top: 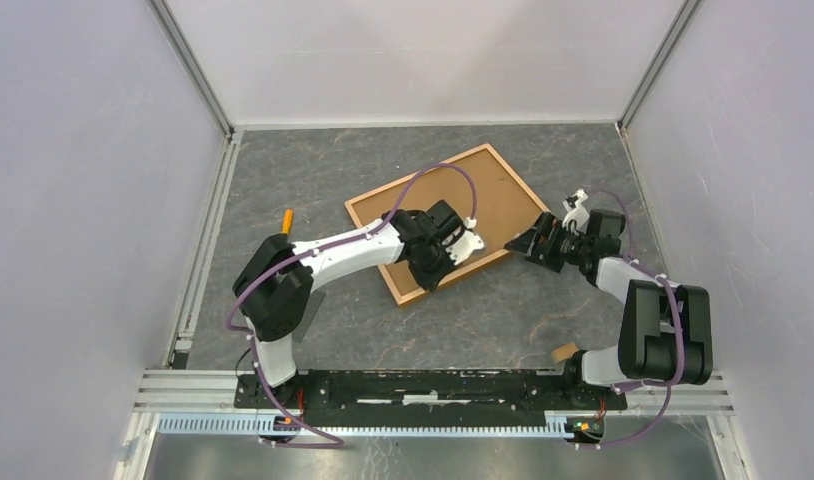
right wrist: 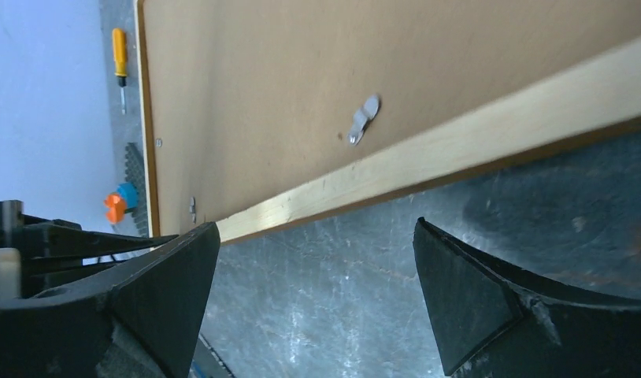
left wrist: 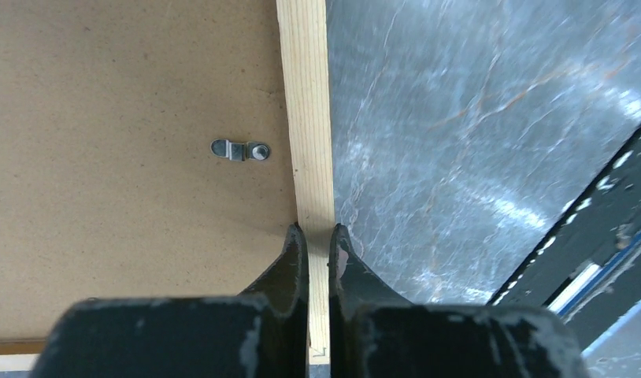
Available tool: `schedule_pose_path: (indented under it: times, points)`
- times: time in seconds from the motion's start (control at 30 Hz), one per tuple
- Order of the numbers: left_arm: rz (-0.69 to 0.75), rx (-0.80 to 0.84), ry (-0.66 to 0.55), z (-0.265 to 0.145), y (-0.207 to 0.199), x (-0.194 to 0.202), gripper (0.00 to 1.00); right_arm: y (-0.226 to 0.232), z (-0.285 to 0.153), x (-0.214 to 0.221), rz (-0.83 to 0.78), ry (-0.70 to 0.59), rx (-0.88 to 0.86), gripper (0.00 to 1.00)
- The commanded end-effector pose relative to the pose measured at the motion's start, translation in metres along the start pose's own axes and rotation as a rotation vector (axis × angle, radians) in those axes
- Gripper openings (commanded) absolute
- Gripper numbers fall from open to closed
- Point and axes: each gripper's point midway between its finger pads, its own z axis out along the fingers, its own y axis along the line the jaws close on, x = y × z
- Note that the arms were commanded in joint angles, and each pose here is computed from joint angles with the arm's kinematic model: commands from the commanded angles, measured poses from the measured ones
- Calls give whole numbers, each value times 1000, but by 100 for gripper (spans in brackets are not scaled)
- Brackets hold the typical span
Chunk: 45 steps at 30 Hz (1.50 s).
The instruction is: Take the photo out of the frame
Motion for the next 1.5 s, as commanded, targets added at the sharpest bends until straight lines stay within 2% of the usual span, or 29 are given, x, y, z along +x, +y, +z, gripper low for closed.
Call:
schedule_pose_path:
  times: [0.0,0.17,0.43,0.53,0.77,0.87,0.93,0.97,1.07,1.1,1.2,1.33,1.47]
  points:
    - [2,40,-178,-26,-8,-60,2,24,0,-14,63,-96,-114,98]
    - [-14,72,-220,-32,-13,-77,2,40,5,-12,166,-143,-196,95]
    - [-50,127,-288,-41,-19,-101,2,62,15,-12,316,-175,-302,81]
    - [-50,149,-322,-42,-22,-109,2,67,18,-14,350,-178,-331,72]
    - [-63,193,-373,-43,-29,-120,2,59,29,-5,453,-160,-298,61]
    - [-62,198,-387,-44,-29,-123,2,57,30,-4,491,-168,-298,48]
    - [-57,201,-398,-47,-31,-124,3,59,29,-7,480,-171,-305,35]
    - [-55,199,-403,-49,-31,-124,7,60,29,-9,477,-173,-308,27]
    - [-59,181,-403,-57,-27,-120,32,65,28,-16,447,-174,-325,3]
    - [-60,175,-407,-61,-25,-119,41,65,29,-17,432,-170,-325,0]
    - [-87,158,-400,-72,-14,-114,69,67,25,-27,413,-180,-325,0]
    - [-153,149,-412,-97,6,-109,83,70,23,-40,314,-162,-293,0]
    - [-238,110,-443,-126,39,-103,95,79,19,-61,100,-151,-250,0]
